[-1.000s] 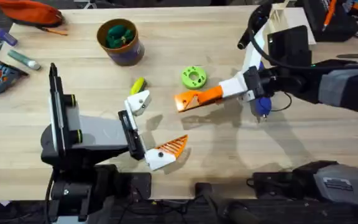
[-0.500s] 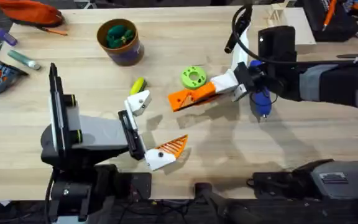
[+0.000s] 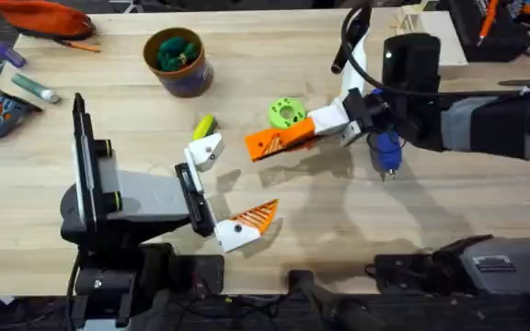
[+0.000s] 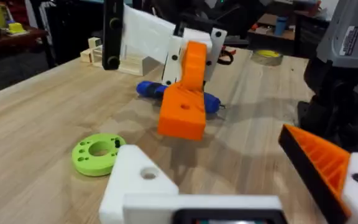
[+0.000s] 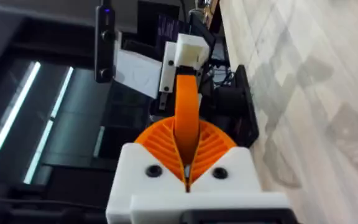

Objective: Pick up the gripper from the table and insert it into the empty holder that is missing its gripper. Then pick up a screw, insert it into the mounting hole, and use the screwdriver to tighten it. Finally, clean up the table by picking up the vegetable and placing it into the bucket.

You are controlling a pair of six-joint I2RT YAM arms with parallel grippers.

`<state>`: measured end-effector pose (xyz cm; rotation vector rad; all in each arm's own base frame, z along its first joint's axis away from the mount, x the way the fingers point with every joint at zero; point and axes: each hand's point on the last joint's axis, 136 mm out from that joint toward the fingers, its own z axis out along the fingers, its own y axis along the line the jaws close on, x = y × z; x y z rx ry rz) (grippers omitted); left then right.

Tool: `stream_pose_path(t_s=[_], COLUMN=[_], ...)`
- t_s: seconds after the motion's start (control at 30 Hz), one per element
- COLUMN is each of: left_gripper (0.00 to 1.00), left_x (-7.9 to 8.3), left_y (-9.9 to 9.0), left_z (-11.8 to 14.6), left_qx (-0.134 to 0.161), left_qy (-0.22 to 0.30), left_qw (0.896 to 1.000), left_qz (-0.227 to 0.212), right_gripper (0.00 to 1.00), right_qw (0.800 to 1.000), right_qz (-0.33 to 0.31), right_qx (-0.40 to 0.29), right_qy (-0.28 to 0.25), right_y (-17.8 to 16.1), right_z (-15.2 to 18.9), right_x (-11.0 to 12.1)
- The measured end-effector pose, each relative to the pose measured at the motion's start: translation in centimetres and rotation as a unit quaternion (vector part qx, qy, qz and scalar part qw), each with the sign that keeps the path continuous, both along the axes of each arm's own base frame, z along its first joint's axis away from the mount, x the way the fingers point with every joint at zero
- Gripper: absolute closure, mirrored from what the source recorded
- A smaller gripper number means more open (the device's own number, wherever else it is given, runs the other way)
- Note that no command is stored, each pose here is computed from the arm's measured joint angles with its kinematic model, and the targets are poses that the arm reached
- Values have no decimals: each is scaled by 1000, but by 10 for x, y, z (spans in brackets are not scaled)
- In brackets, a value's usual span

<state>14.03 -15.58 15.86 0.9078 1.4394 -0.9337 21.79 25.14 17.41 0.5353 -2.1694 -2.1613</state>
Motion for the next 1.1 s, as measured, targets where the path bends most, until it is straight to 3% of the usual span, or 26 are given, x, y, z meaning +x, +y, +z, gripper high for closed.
stream_pose_path(t_s=[0.2, 0.43, 1.1], left_gripper=[14, 14, 15], left_x=[0, 0, 0], left_y=[0, 0, 0], left_z=[0, 0, 0], left_qx=[0, 0, 0], left_qy=[0, 0, 0], left_qw=[1000, 1000, 1000], left_qz=[0, 0, 0], right_gripper=[986, 986, 988], right_qw=[997, 999, 1000], right_qz=[-19, -32, -18], right_qx=[24, 8, -2], right_qy=[-66, -11, 19], right_y=[-1, -2, 6], right_z=[6, 1, -10], right_x=[-1, -3, -9])
